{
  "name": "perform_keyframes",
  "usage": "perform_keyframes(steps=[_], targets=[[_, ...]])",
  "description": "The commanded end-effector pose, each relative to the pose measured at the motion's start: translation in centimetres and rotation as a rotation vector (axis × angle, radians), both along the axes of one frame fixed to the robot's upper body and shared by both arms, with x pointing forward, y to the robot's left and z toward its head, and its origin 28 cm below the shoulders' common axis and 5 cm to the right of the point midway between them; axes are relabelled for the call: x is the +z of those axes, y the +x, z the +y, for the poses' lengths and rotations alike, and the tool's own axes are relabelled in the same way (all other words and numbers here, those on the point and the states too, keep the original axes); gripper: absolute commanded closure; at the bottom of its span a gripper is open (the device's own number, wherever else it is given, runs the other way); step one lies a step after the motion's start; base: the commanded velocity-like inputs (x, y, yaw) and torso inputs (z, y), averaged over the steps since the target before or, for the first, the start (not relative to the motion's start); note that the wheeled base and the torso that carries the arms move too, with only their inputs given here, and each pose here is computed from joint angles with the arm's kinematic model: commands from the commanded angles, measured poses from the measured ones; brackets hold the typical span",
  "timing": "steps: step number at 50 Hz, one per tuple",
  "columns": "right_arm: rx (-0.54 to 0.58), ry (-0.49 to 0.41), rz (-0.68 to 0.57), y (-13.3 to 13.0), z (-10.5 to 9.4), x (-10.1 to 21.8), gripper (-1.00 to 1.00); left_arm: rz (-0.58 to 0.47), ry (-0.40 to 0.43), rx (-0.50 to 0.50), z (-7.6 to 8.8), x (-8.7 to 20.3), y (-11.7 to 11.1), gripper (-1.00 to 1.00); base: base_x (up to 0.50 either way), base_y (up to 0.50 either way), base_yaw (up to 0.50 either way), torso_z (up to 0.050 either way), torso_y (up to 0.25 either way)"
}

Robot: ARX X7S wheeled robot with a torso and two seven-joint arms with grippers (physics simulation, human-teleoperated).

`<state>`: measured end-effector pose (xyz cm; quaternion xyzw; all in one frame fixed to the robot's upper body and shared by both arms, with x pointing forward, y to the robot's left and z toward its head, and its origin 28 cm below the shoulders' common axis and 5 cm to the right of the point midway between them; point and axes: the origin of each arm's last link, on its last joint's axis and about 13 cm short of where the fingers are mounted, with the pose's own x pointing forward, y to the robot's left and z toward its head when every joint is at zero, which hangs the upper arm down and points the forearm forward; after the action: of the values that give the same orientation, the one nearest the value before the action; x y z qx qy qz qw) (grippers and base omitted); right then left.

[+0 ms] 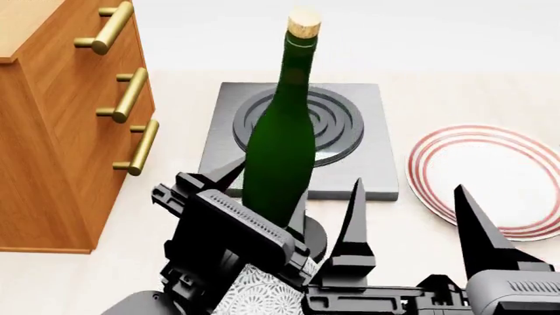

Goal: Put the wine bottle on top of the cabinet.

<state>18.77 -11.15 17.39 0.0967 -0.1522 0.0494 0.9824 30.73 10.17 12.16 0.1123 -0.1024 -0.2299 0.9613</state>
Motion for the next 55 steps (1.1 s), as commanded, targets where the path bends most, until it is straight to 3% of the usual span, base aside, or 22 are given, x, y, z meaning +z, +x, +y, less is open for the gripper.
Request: perform_keyframes(steps=[1, 8, 18, 27, 33, 37, 39, 47, 55], targets=[[-0.04, 0.021, 0.054, -0.3, -0.4, -2.8, -1.0, -0.057, -0.105, -0.019, 0.8, 3.6, 0.3, 1.0, 0.0, 0.0, 0.0, 0.0, 0.0], [-0.031, 0.008, 0.07, -0.2, 0.0, -3.2, -1.0, -0.078, -0.121, 0.031, 1.8, 5.9, 0.3, 1.0, 0.0, 0.0, 0.0, 0.0, 0.001], [-0.022, 0.008, 0.07, -0.3, 0.1, -3.1, -1.0, -0.129, -0.07, 0.125, 3.9, 9.5, 1.2, 1.0, 0.0, 0.0, 0.0, 0.0, 0.0], [-0.016, 0.008, 0.073, -0.2, 0.2, -3.1, -1.0, -0.222, -0.007, 0.253, 6.6, 16.5, 1.9, 1.0, 0.0, 0.0, 0.0, 0.001, 0.001], [-0.014, 0.012, 0.075, -0.2, 0.2, -3.2, -1.0, -0.287, -0.025, 0.336, 8.7, 21.3, 2.1, 1.0, 0.0, 0.0, 0.0, 0.0, 0.002], [-0.015, 0.012, 0.077, -0.2, 0.2, -3.3, -1.0, -0.29, -0.059, 0.376, 9.8, 23.6, 2.5, 1.0, 0.0, 0.0, 0.0, 0.0, 0.0], [-0.004, 0.021, 0.078, -0.3, 0.2, -3.1, -1.0, -0.3, -0.027, 0.394, 10.3, 24.6, 2.2, 1.0, 0.0, 0.0, 0.0, 0.0, 0.0], [0.004, 0.026, 0.073, -0.5, 0.2, -2.8, -1.0, -0.306, -0.024, 0.469, 12.5, 29.8, 2.7, 1.0, 0.0, 0.0, 0.0, 0.0, 0.001], [0.01, 0.032, 0.063, -0.7, 0.2, -2.5, -1.0, -0.298, -0.004, 0.626, 15.6, 33.7, 3.4, 1.0, 0.0, 0.0, 0.0, 0.0, 0.001]])
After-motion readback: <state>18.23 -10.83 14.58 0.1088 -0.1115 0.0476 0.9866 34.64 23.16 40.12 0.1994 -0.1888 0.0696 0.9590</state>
